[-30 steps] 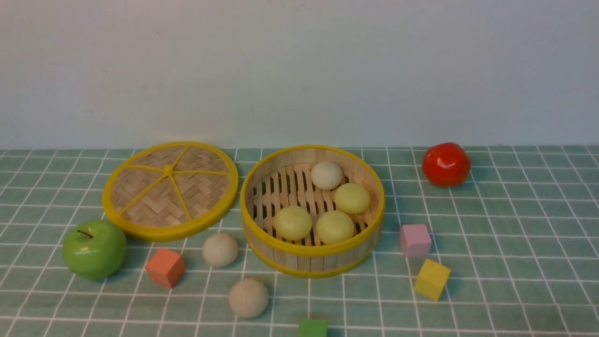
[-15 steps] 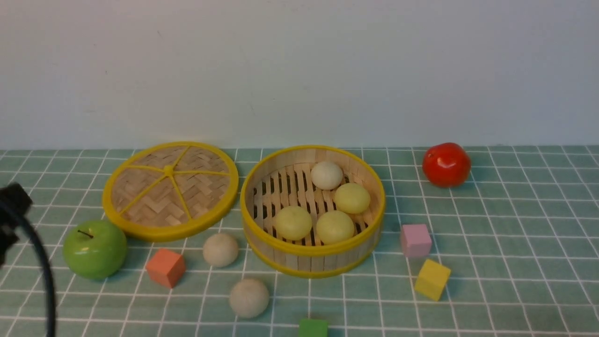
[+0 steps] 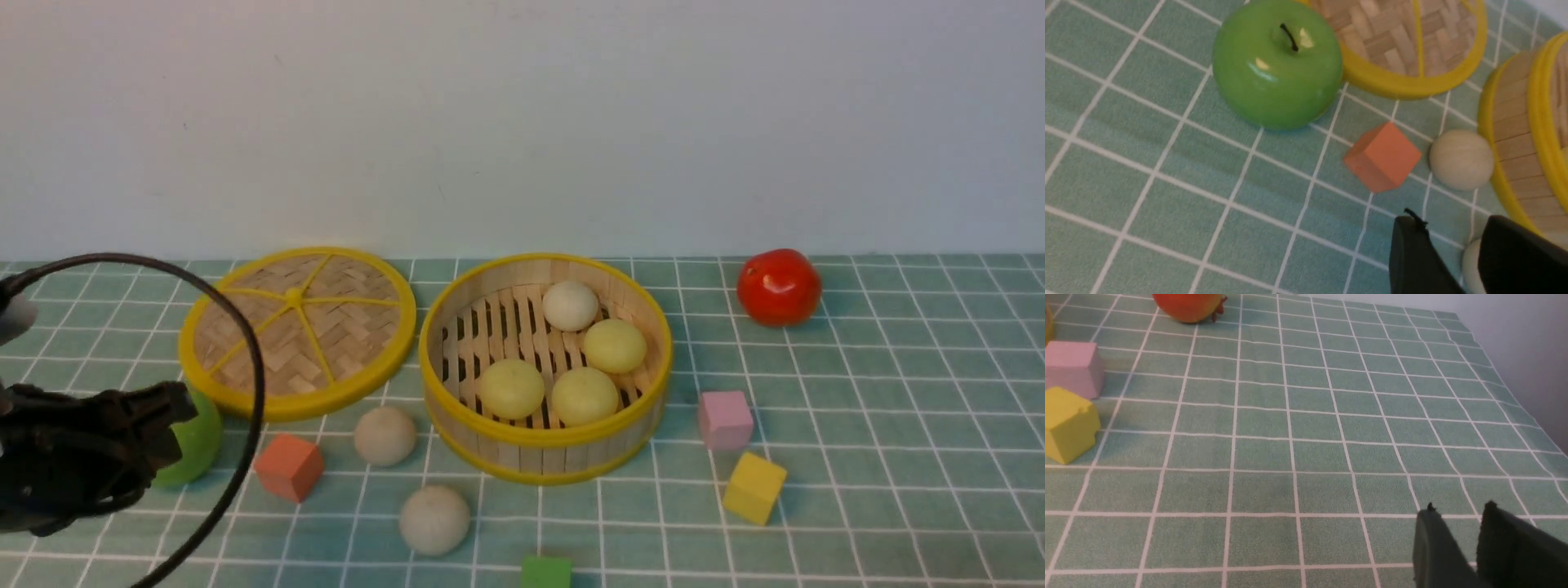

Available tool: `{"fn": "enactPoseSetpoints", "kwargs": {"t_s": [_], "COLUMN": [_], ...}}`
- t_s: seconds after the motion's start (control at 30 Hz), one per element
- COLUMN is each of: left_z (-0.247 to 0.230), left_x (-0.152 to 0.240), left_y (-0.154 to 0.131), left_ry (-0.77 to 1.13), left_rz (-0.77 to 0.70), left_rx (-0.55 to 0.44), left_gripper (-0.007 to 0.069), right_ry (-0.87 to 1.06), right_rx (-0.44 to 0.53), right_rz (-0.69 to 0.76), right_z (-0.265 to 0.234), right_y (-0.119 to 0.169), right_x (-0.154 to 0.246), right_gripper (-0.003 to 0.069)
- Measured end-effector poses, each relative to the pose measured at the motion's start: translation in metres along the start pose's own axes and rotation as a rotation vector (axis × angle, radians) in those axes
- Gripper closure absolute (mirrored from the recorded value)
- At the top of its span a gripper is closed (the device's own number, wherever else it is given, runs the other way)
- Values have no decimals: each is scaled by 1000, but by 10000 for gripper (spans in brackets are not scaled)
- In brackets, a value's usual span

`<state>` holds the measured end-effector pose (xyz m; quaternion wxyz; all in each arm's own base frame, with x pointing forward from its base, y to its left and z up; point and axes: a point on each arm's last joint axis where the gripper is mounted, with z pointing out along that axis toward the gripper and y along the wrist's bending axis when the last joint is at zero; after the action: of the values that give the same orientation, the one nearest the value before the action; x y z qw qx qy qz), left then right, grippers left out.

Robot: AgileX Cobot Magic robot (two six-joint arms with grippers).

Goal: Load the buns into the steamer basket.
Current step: Use the left arm to grab a steamed stuffed bun

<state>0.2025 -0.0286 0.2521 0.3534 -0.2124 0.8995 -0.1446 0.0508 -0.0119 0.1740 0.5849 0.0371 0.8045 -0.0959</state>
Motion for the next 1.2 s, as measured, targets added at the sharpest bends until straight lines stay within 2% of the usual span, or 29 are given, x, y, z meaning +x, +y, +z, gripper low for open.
{"fn": "enactPoseSetpoints", "kwargs": {"t_s": [0.07,0.1,0.2,0.4,0.63,1.03,1.2], "left_z": [9,9,22,51,83,126,129], "left_x": [-13,-13,-22,-3,6,19,32], "left_y": [-11,-11,-32,-82,-126,-142,-146], "left_ry": [103,110,223,369,468,585,573], "left_rz": [84,80,182,366,476,512,581], "left_rx": [-41,-43,-11,82,100,52,-17], "left_gripper": [387,387,387,387,387,387,387], "right_ry": [0,0,0,0,0,0,0], "right_rx": [0,0,0,0,0,0,0], "right_rz": [0,0,0,0,0,0,0], "right_z": [0,0,0,0,0,0,0], "right_y": [0,0,0,0,0,0,0], "right_x": [0,0,0,0,0,0,0], "right_gripper": [477,477,472,463,454,446,439]}}
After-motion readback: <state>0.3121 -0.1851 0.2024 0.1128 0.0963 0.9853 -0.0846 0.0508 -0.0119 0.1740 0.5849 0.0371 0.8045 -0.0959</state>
